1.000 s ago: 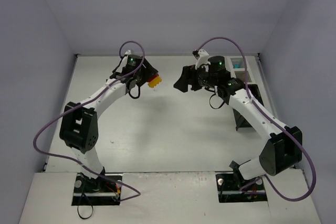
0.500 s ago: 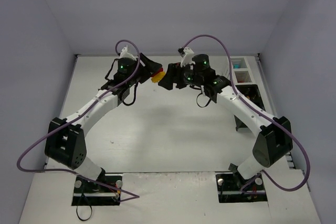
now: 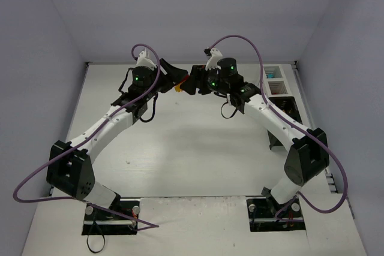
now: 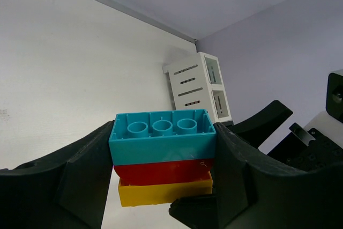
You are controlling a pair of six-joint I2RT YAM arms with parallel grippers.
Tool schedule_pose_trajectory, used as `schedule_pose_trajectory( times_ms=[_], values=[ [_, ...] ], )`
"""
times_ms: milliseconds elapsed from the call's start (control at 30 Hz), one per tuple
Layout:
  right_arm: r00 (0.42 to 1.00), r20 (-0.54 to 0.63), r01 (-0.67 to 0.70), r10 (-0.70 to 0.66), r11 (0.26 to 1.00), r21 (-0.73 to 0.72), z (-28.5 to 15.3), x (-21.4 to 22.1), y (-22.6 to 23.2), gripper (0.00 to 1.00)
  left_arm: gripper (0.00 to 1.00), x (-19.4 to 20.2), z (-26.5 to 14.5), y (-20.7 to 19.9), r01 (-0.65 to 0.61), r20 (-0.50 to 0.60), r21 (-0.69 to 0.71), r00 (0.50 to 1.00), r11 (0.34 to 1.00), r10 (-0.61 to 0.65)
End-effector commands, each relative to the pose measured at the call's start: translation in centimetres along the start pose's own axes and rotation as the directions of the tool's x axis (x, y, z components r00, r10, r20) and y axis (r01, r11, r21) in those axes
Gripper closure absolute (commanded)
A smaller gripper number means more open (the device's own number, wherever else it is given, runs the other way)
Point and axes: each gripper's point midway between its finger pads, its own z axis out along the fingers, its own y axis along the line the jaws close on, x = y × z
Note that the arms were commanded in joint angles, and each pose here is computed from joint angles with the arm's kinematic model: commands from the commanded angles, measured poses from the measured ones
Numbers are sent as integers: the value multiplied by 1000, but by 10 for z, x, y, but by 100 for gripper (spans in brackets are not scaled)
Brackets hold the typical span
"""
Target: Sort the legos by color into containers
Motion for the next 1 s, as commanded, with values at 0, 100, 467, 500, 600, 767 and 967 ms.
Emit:
schedule_pose_trajectory(
  times_ms=[0,100,467,500,600,767,967],
  values=[
    [990,135,46,-35,996,-78,-4,-45,27,37,100,-21,-8,-36,-34,76,116,997,993,26],
    [991,133,46,-36,996,-73,-1,-43,25,42,100,-22,-9,-38,-34,89,121,996,992,24],
    [992,106,72,-64,995,-75,-1,-27,19,100,100,-19,-8,-28,-19,94,84,996,996,11],
    [994,89,70,-64,995,-68,-4,-20,16,100,100,-22,-7,-26,-16,105,72,994,997,8],
    [997,43,63,-61,997,-41,-11,2,4,100,100,-22,-2,-23,-5,104,60,995,998,-2],
    [997,-30,65,-64,998,17,-22,33,-16,100,100,-23,7,-15,8,105,38,994,999,-12],
    [992,-82,100,-92,990,99,-43,43,-42,100,100,-28,17,-9,14,117,22,993,1000,-16]
  ],
)
